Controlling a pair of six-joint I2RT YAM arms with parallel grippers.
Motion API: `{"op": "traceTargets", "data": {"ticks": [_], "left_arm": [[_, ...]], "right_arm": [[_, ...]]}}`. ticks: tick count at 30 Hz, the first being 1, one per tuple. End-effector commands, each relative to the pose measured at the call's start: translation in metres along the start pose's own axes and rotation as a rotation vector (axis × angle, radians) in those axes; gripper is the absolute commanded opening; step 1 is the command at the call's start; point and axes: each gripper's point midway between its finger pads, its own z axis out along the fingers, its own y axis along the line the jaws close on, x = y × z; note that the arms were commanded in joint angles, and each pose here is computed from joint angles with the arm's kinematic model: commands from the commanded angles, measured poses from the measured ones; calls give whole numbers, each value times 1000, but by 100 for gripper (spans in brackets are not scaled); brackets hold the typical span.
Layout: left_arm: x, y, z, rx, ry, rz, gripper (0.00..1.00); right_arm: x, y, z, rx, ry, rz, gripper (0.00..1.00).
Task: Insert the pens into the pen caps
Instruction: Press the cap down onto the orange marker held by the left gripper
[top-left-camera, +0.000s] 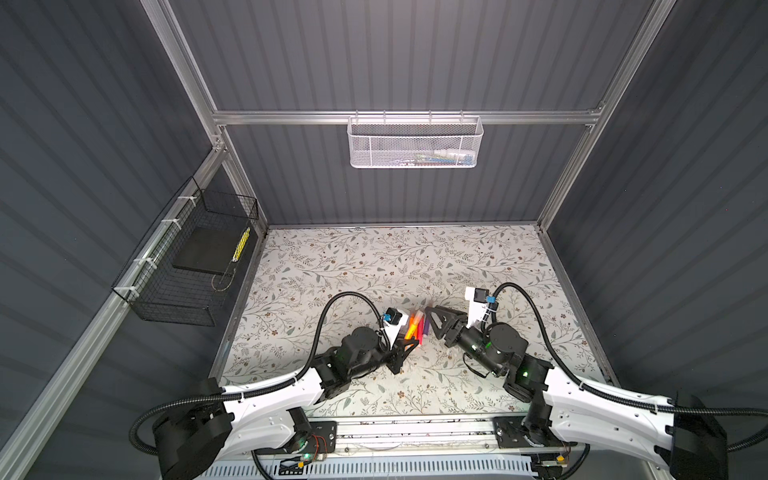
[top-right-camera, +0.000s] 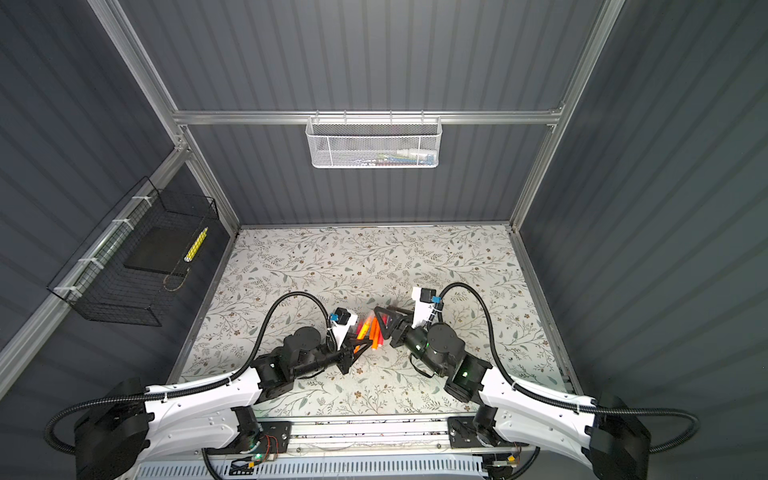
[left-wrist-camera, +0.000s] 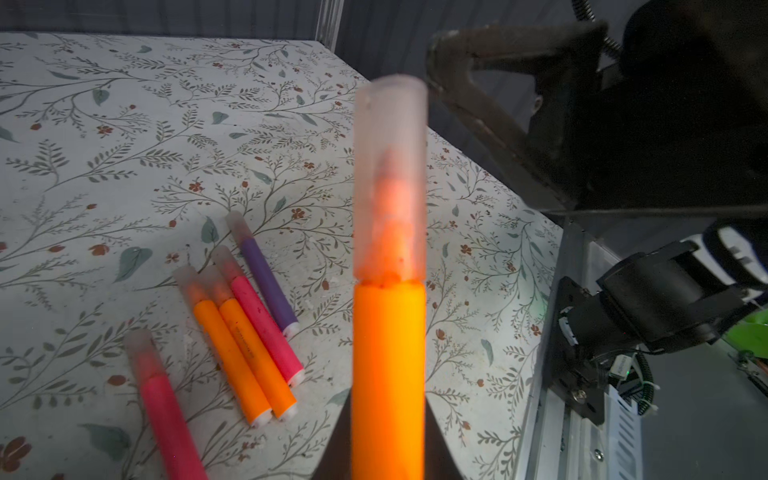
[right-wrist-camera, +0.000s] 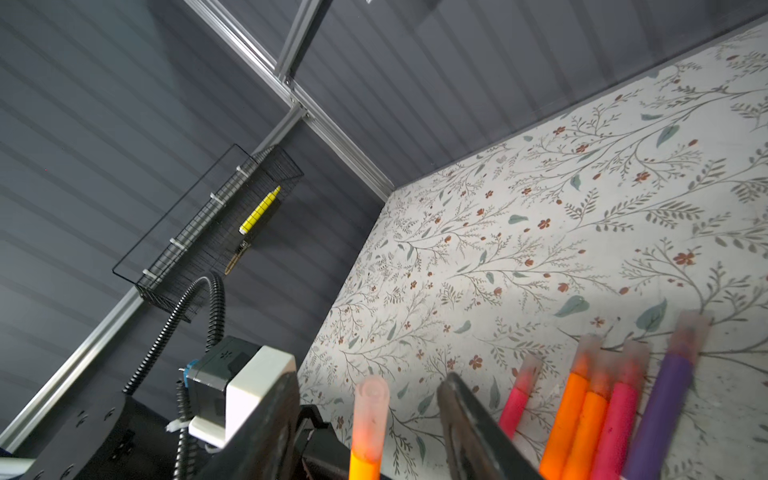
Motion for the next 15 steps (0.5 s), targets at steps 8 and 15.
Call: {"op": "traceTargets", "data": {"ticks": [8,15], "left_arm": [[-6,2,9,-83,19,71,0],[-4,0,10,-85,31,82,0]], "right_arm": [[21,4,26,14,116,10,52],[27,-2,38,43,132,2,46]]}}
